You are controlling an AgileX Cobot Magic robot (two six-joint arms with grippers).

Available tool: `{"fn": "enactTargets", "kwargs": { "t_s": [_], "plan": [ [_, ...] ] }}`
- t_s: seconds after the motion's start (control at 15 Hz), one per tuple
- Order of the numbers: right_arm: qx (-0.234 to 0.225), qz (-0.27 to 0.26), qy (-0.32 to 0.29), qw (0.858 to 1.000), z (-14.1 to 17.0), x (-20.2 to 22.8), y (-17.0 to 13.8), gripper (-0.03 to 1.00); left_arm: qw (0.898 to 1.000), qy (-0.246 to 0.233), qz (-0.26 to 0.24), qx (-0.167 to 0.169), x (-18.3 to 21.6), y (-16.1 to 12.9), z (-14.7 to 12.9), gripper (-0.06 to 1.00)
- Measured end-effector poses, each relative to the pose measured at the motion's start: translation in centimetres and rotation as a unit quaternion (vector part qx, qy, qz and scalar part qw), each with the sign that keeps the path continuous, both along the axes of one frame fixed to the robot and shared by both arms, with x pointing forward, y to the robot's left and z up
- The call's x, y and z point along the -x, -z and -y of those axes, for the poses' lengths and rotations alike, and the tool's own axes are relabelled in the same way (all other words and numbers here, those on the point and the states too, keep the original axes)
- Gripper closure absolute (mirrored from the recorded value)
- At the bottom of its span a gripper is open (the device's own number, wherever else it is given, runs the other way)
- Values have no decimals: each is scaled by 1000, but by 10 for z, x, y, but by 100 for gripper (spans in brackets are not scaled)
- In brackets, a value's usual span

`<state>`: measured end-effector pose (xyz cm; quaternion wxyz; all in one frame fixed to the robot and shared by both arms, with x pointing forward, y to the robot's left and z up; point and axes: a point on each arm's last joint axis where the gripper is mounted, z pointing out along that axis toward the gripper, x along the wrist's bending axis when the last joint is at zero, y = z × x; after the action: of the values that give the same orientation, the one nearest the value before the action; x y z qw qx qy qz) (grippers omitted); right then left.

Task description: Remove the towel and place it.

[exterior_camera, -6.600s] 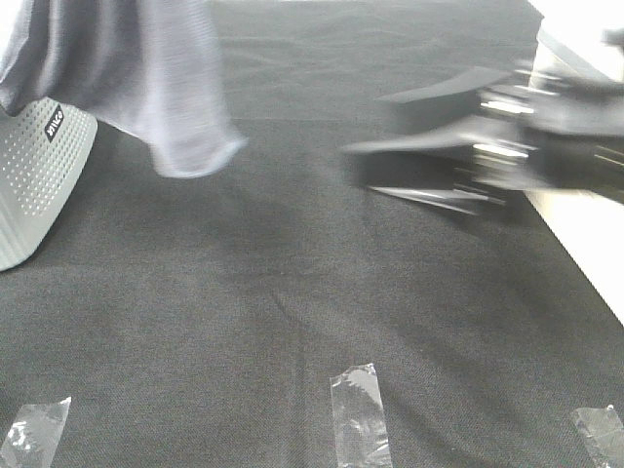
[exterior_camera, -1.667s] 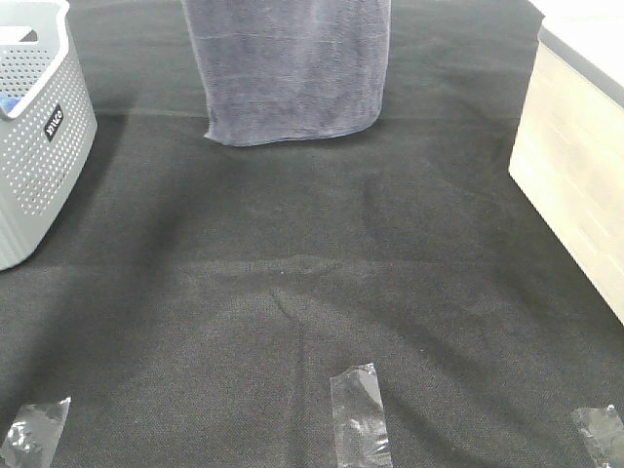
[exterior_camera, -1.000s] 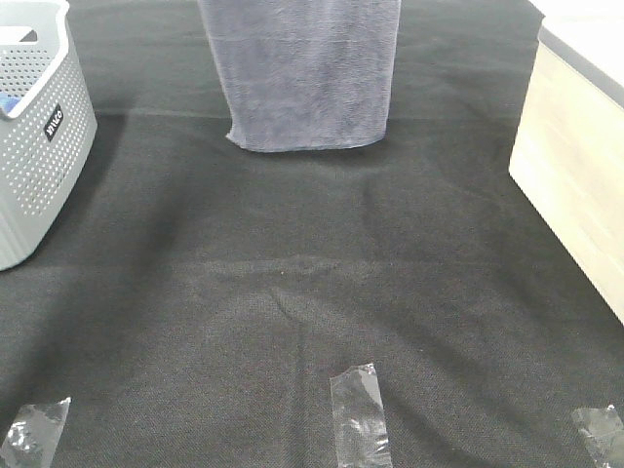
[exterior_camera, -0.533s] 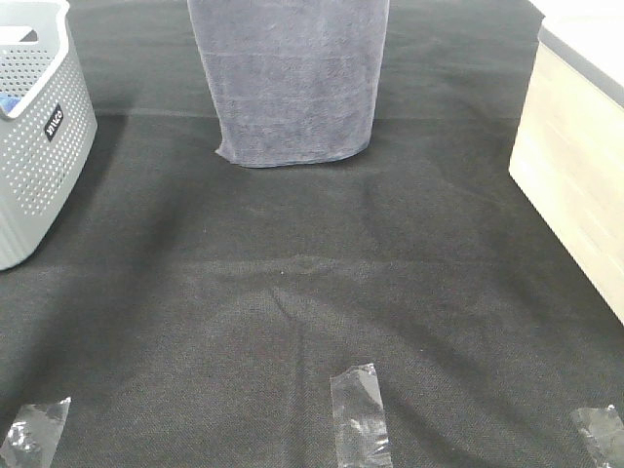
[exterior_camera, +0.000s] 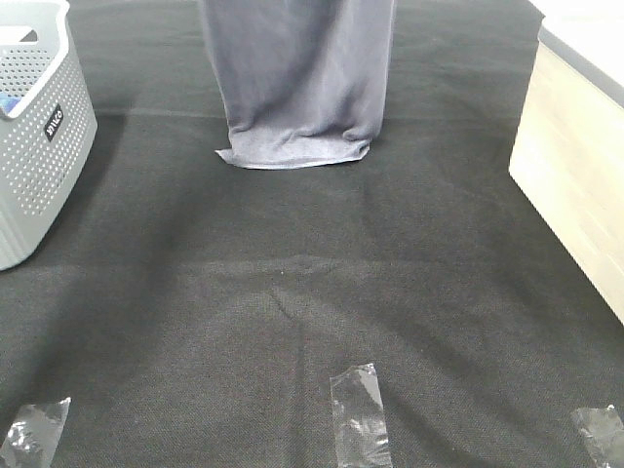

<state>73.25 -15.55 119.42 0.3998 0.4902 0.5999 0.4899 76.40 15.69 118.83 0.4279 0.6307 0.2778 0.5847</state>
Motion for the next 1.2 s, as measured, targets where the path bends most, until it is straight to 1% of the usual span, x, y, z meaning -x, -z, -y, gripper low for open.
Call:
{"fn": "enactTargets", "kwargs": {
  "t_s": [0.07, 0.2, 0.27, 0.33, 0.4, 0.53, 0.6, 0.73, 0.8, 0.93, 1.13, 1.2],
  "plan": [
    [2, -22, -4, 1000, 0, 2, 3, 95, 1000, -1, -26, -1, 0, 5, 1, 94],
    [9, -97, -32, 995, -3, 14, 7, 95, 993, -6, -117, 0, 8, 12, 2, 94],
    [10, -124, -45, 991, -3, 23, 3, 95, 986, -6, -164, -1, 14, 14, 2, 94],
    [12, -144, -55, 988, -2, 33, -4, 95, 980, -5, -200, 1, 24, 8, 0, 94],
    [15, -165, -62, 984, 0, 42, -10, 95, 971, -3, -238, 4, 36, 2, -2, 94],
    [29, -207, -76, 975, 2, 57, -14, 95, 953, -6, -301, 25, 61, -14, -7, 94],
    [29, -225, -87, 970, 2, 64, -16, 95, 946, -11, -321, 36, 72, -21, -9, 94],
    [24, -252, -112, 961, 0, 77, -21, 95, 943, -17, -328, 59, 82, -32, -12, 94],
    [27, -279, -126, 952, 0, 85, -22, 95, 938, -18, -333, 91, 87, -38, -12, 94],
    [35, -282, -131, 950, 0, 86, -21, 95, 933, -16, -336, 124, 96, -48, -13, 94],
    [19, -272, -151, 950, 0, 100, -36, 95, 927, -19, -349, 132, 125, -66, -21, 94],
    [13, -276, -161, 948, 1, 109, -41, 95, 925, -17, -356, 135, 137, -71, -24, 94]
  ]
}}
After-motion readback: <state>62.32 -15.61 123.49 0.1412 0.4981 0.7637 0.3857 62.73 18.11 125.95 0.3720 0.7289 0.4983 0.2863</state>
